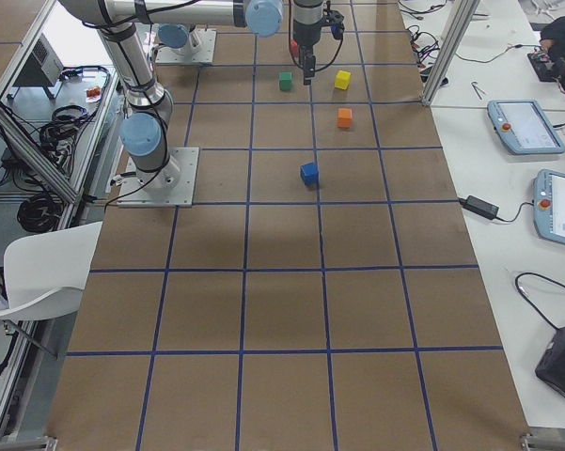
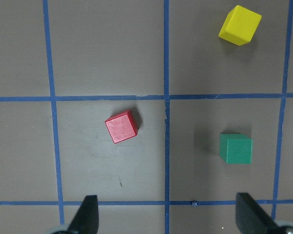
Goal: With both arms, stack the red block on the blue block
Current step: 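Lower the left gripper onto the red cube and close on it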
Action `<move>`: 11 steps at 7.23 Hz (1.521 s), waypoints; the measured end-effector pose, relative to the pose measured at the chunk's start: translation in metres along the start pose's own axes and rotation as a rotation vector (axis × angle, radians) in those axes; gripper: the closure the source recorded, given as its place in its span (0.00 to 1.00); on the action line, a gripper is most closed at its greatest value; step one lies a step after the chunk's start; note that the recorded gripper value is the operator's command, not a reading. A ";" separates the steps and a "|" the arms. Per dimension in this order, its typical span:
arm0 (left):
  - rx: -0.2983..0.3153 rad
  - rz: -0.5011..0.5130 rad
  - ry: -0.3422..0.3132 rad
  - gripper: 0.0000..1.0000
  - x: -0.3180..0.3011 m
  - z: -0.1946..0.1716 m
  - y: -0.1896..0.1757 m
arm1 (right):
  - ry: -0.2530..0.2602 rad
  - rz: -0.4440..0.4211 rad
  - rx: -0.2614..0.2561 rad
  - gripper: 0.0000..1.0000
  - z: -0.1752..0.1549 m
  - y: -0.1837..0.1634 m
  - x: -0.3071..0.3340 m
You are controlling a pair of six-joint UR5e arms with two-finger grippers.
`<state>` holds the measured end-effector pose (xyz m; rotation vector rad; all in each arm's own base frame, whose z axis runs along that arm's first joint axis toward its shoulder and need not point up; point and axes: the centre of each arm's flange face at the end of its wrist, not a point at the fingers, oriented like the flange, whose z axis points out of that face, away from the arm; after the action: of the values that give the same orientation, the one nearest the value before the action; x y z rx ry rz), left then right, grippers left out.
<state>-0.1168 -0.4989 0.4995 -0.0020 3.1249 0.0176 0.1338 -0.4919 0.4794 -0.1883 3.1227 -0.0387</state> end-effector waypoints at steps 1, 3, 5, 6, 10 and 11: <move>-0.004 0.001 0.000 0.00 0.000 0.002 0.001 | 0.001 0.000 0.000 0.00 0.000 0.000 0.000; -0.014 0.002 0.000 0.00 0.000 0.006 -0.001 | 0.004 0.001 -0.002 0.00 0.001 0.000 0.001; -0.062 -0.019 0.006 0.00 -0.011 0.042 -0.019 | 0.008 0.001 -0.004 0.00 0.001 0.000 0.002; -0.080 -0.053 0.013 0.00 -0.029 0.083 -0.036 | 0.010 0.001 -0.004 0.00 0.001 0.000 0.002; -0.095 -0.158 0.024 0.00 -0.081 0.235 -0.041 | 0.013 0.002 -0.005 0.00 0.001 0.000 0.002; -0.105 -0.168 0.026 0.00 -0.081 0.257 -0.035 | 0.014 0.002 -0.005 0.00 0.001 0.000 0.002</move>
<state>-0.0316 -0.5311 0.2439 -0.2685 3.1334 0.1804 0.1315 -0.4918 0.4784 -0.1862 3.1372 -0.0319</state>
